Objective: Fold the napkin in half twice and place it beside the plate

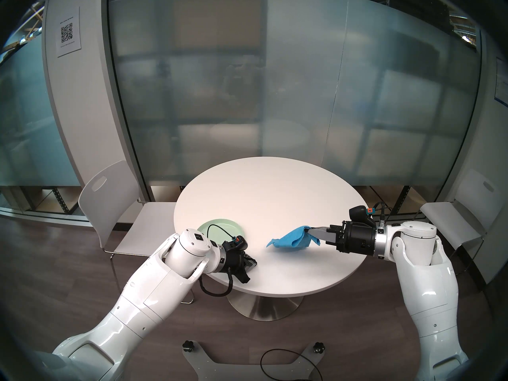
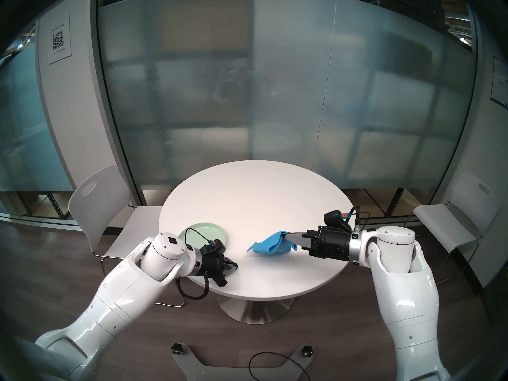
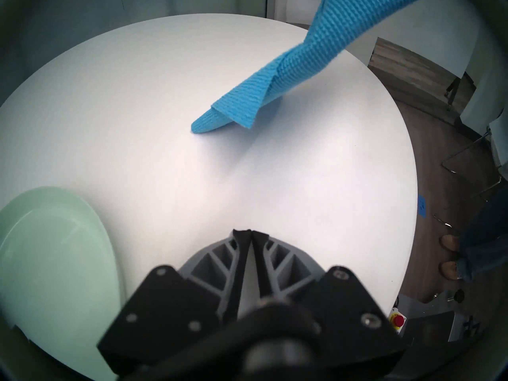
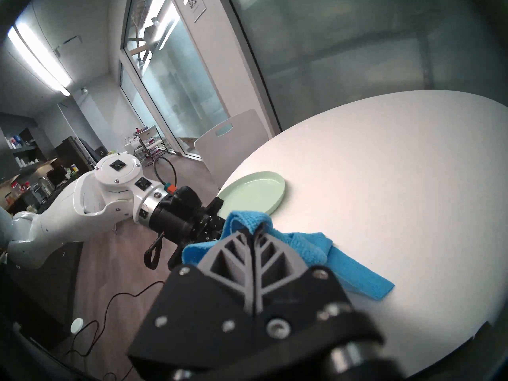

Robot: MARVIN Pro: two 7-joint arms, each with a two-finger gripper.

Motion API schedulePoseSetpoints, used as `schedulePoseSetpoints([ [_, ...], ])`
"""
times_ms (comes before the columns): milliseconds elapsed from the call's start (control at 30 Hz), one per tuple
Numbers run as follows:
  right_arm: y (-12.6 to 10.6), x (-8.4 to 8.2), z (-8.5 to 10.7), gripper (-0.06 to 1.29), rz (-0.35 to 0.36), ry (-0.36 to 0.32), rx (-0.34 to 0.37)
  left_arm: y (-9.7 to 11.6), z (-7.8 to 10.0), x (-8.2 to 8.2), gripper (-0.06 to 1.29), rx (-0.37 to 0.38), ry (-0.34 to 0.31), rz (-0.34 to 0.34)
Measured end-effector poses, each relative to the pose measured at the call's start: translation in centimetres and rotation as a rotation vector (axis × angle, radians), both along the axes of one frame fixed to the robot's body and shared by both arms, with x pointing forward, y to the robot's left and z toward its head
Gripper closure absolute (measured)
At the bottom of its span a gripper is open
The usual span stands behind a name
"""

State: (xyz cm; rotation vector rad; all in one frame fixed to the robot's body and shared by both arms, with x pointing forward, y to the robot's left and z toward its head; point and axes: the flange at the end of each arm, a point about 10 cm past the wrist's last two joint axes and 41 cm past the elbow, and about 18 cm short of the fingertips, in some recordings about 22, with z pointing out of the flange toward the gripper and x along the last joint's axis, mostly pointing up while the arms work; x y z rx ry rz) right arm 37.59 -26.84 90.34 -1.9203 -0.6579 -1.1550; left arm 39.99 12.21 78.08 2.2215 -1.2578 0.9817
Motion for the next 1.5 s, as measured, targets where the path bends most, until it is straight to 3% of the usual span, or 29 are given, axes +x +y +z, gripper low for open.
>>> schedulePoseSetpoints([
  [567,-1.3,2.9,6.6,1.25,-0.018,-0.152,0.045,-0.1,0.0,0.0,0.99,-0.008,0.0,0.003],
  [1100,-1.0,3.9,5.9,1.25,0.017,-0.114,0.036,-0.3,-0.1,-0.1,0.99,-0.01,0.002,-0.015],
  [1300,-1.8,4.2,7.3,1.25,-0.001,-0.145,0.066,-0.4,-0.1,-0.1,0.99,-0.01,0.003,-0.022],
  [1500,-2.3,4.3,6.4,1.25,-0.019,-0.109,0.051,-0.5,-0.1,-0.1,0.98,-0.009,0.002,-0.024],
])
